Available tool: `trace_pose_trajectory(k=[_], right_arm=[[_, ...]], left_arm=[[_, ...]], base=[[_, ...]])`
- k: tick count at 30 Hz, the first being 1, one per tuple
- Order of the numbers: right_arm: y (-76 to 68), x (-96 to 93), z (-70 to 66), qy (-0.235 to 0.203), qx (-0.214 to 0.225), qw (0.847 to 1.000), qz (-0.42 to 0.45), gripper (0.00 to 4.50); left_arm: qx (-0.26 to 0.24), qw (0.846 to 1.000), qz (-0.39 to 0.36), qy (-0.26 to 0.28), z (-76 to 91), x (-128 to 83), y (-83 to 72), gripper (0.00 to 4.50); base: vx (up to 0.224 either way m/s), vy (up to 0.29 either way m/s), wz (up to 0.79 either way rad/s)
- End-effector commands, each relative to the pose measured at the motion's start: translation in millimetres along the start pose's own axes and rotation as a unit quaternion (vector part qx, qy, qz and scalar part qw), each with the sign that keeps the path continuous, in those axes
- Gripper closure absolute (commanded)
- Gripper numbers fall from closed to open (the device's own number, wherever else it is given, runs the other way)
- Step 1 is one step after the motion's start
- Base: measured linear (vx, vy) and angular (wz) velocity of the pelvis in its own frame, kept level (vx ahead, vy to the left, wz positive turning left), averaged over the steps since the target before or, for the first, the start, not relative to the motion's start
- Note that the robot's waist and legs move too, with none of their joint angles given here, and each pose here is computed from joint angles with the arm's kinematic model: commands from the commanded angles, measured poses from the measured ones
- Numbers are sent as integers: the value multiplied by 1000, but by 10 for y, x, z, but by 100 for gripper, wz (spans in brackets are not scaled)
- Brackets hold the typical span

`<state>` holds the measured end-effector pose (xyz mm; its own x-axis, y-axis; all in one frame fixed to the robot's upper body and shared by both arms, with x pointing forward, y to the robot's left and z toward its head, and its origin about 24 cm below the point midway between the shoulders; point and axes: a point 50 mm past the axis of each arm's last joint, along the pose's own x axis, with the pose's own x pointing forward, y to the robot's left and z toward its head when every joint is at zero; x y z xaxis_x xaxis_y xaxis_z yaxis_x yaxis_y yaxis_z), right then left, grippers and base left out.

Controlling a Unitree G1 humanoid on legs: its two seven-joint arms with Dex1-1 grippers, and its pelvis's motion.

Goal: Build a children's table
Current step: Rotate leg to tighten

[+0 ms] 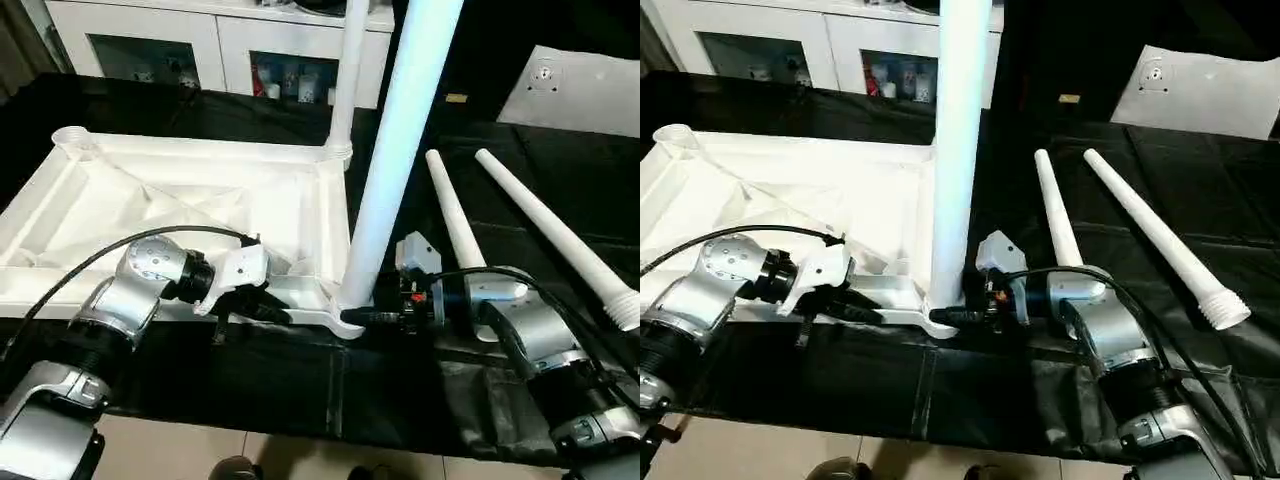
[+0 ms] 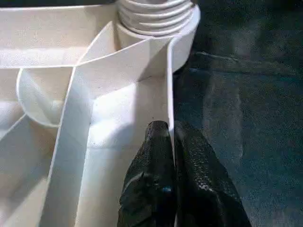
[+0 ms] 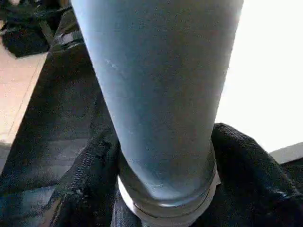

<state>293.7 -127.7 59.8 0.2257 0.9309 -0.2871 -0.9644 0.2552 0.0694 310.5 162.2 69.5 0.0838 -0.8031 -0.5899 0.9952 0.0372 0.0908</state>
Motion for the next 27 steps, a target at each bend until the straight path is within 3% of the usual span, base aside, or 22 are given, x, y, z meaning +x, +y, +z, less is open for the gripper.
trace_pose_trajectory(k=[1, 5, 7, 8, 10, 15, 16, 19, 21, 27], right_arm=[[139, 209, -92, -10, 42, 999, -11, 187], [190, 462, -140, -18, 77, 993, -90, 187], [217, 617, -127, -32, 102, 986, -124, 187], [227, 778, -87, -44, 135, 977, -162, 187], [235, 910, -47, -42, 149, 970, -189, 188], [238, 1100, 62, -32, 139, 960, -240, 188], [236, 1103, 87, -46, 145, 959, -241, 188], [201, 1043, 103, -69, 164, 949, -261, 118], [182, 990, 92, -73, 165, 947, -265, 112], [60, 586, 56, -99, 134, 949, -267, 33]], left_arm=[[-56, 992, 113, -10, 33, 99, 108, 450], [-114, 975, 183, -44, 145, 245, 122, 450], [-143, 965, 214, -58, 220, 360, 116, 450], [-158, 956, 234, -73, 321, 496, 98, 450], [-174, 949, 251, -83, 411, 613, 84, 450], [-188, 937, 281, -86, 574, 797, 71, 450], [-185, 938, 283, -83, 589, 811, 73, 450], [-177, 940, 283, -69, 588, 793, 71, 450], [-165, 943, 281, -63, 559, 758, 76, 450], [-123, 963, 239, -34, 337, 538, 62, 450]], base=[[0, 0, 0], [0, 0, 0], [0, 0, 0], [0, 0, 0], [0, 0, 0], [0, 0, 0], [0, 0, 0], [0, 0, 0], [0, 0, 0], [0, 0, 0]])
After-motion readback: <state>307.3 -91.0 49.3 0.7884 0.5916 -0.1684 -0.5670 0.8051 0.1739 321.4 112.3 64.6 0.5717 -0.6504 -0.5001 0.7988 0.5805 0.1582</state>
